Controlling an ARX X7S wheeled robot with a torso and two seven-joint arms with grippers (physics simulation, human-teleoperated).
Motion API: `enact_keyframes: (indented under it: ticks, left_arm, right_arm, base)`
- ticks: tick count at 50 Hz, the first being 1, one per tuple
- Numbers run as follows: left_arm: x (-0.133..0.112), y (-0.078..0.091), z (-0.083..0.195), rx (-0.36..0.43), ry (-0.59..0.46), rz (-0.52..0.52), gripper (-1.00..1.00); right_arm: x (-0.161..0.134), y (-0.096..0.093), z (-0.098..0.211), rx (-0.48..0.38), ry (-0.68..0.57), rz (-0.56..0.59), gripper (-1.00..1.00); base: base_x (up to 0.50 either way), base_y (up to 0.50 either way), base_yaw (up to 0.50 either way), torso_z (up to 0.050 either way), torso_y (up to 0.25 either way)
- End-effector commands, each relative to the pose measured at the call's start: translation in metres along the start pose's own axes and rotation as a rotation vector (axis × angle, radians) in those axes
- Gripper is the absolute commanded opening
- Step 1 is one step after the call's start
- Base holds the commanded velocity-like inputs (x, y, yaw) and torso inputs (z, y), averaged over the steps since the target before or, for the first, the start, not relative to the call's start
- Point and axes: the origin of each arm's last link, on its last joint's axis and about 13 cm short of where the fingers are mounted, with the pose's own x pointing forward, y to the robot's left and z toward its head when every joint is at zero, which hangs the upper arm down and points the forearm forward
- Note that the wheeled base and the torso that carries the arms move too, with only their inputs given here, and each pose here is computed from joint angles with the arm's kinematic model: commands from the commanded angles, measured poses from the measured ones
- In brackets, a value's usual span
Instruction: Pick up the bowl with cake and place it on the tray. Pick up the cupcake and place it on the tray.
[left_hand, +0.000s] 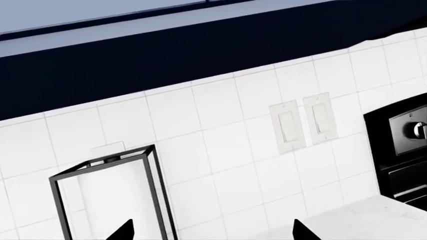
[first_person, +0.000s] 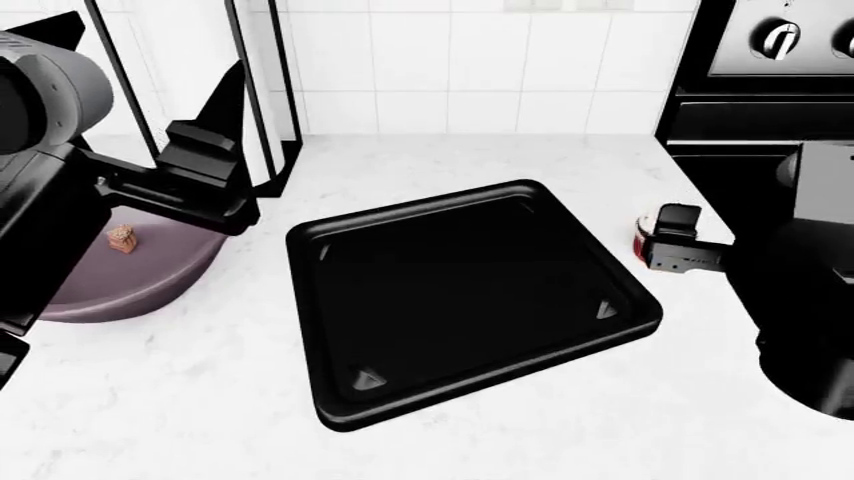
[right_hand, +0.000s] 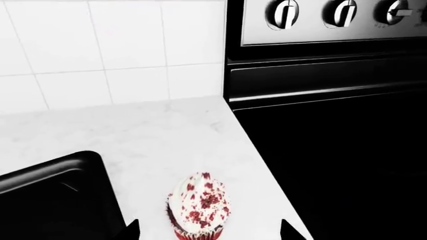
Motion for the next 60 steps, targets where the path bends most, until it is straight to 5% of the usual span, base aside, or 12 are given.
enact_keyframes:
  ticks: [1,60]
  left_arm:
    - [0.001,0.0,-0.002,-0.002,0.002,-0.001,1.0]
    - [0.007,0.001,-0.013,-0.007,0.018,-0.008,1.0]
  right_arm:
    - [0.007,0.003,-0.005,0.003,0.012,-0.011,1.0]
    - [0.047,0.021,-0.021,-0.021,0.075,-0.054,1.0]
  base:
    - [0.0,0.0,0.0,0.0,0.0]
    - [0.0,0.0,0.0,0.0,0.0]
